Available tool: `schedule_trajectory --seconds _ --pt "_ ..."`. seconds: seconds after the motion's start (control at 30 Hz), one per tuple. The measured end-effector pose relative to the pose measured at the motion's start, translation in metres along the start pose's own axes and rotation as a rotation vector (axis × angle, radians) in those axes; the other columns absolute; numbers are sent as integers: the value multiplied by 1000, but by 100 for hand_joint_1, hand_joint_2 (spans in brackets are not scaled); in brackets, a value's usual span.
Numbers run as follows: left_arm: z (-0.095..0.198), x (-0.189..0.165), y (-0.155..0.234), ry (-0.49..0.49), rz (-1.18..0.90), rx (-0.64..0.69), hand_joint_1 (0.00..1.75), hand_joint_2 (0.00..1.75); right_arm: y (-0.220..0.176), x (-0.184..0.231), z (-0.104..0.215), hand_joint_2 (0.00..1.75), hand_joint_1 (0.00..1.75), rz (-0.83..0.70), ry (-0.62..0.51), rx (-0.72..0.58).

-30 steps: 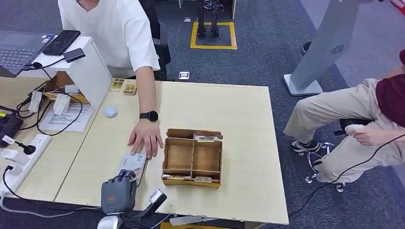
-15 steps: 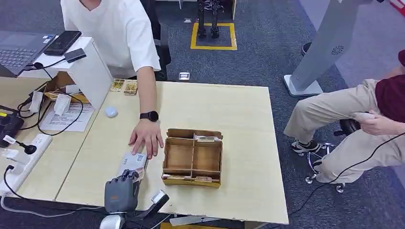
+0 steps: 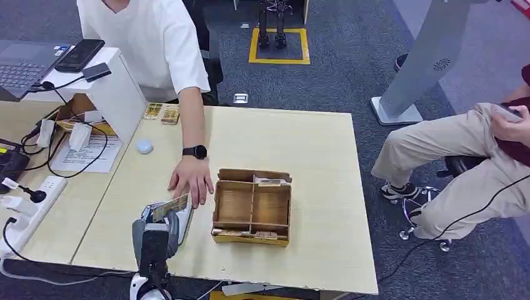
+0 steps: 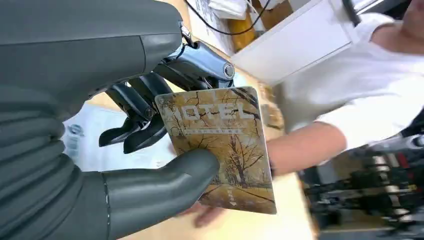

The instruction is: Pass the card to the sensor for recognition and then transmit it.

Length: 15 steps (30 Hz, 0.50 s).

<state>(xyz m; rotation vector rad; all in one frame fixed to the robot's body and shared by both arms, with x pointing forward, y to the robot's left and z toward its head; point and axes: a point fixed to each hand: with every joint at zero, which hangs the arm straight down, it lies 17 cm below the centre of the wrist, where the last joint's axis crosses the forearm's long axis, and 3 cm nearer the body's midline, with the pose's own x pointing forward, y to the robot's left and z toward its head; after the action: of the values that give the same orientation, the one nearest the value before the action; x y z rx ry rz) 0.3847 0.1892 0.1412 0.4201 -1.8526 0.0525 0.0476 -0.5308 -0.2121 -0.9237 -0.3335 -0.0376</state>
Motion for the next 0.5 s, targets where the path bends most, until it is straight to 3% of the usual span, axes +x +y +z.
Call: schedule_trajectory --seconds 0.23,0.5 --pt "-22 37 8 -66 94 51 175 175 -3 -3 -2 175 0 2 13 -5" --pt "-44 41 8 -18 180 74 175 175 -3 -2 -3 175 0 0 22 -5"
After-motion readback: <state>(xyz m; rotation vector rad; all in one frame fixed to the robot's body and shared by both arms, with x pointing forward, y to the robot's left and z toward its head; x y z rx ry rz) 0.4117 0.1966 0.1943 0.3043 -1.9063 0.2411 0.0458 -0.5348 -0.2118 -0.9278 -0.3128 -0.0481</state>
